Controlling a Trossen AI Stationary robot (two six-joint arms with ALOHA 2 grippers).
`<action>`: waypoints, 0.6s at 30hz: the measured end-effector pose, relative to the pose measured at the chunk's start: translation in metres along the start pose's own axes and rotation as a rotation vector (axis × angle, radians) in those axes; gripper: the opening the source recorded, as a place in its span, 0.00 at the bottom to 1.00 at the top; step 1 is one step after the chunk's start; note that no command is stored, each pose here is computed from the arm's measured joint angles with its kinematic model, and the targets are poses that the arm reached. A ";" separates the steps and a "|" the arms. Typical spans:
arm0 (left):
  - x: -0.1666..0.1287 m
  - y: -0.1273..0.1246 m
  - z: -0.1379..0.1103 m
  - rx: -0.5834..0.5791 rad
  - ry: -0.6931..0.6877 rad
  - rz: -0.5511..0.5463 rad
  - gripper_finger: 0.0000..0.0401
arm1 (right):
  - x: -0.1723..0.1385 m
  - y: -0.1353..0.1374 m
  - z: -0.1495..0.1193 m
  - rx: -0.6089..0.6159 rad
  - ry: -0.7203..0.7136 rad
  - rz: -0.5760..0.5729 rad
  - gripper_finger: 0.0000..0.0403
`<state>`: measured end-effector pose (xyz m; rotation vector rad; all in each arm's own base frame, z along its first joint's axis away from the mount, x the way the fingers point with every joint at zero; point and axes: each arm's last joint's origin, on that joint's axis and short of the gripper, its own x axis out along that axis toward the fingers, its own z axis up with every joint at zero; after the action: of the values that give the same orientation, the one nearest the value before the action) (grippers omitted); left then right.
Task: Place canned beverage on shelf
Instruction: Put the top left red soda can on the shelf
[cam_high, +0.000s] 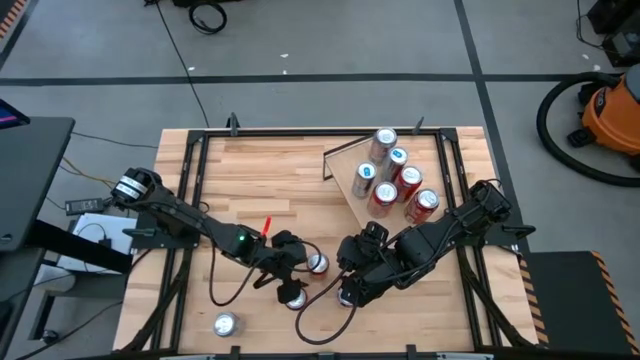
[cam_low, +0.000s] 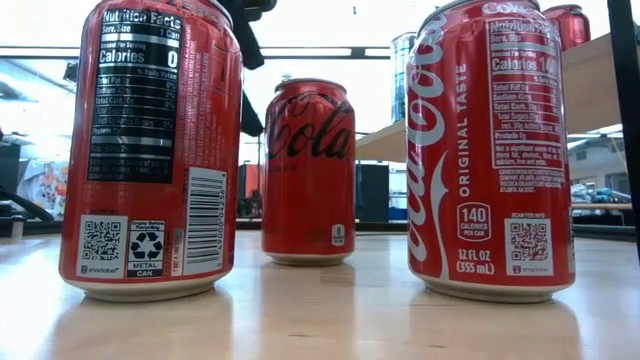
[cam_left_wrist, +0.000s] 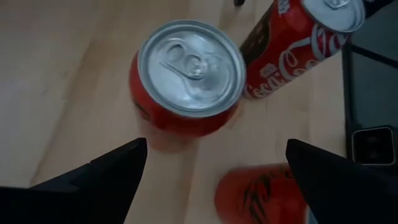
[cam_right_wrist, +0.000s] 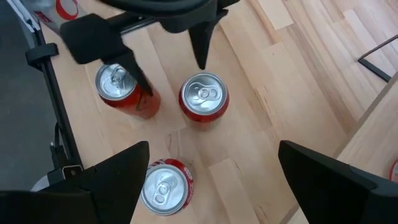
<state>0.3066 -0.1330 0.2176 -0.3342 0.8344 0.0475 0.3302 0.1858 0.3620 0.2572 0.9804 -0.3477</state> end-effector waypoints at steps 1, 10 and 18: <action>0.000 0.000 0.000 -0.008 0.002 0.001 0.99 | 0.000 0.000 0.000 0.000 0.000 0.000 0.91; 0.001 0.004 -0.001 -0.002 0.003 0.041 0.99 | 0.004 0.002 -0.001 -0.018 -0.004 0.006 0.91; -0.003 0.005 0.005 0.014 0.025 -0.043 0.99 | 0.034 0.008 -0.005 -0.044 -0.008 0.059 0.91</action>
<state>0.3070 -0.1260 0.2218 -0.3401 0.8512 -0.0029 0.3469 0.1896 0.3307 0.2442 0.9699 -0.2724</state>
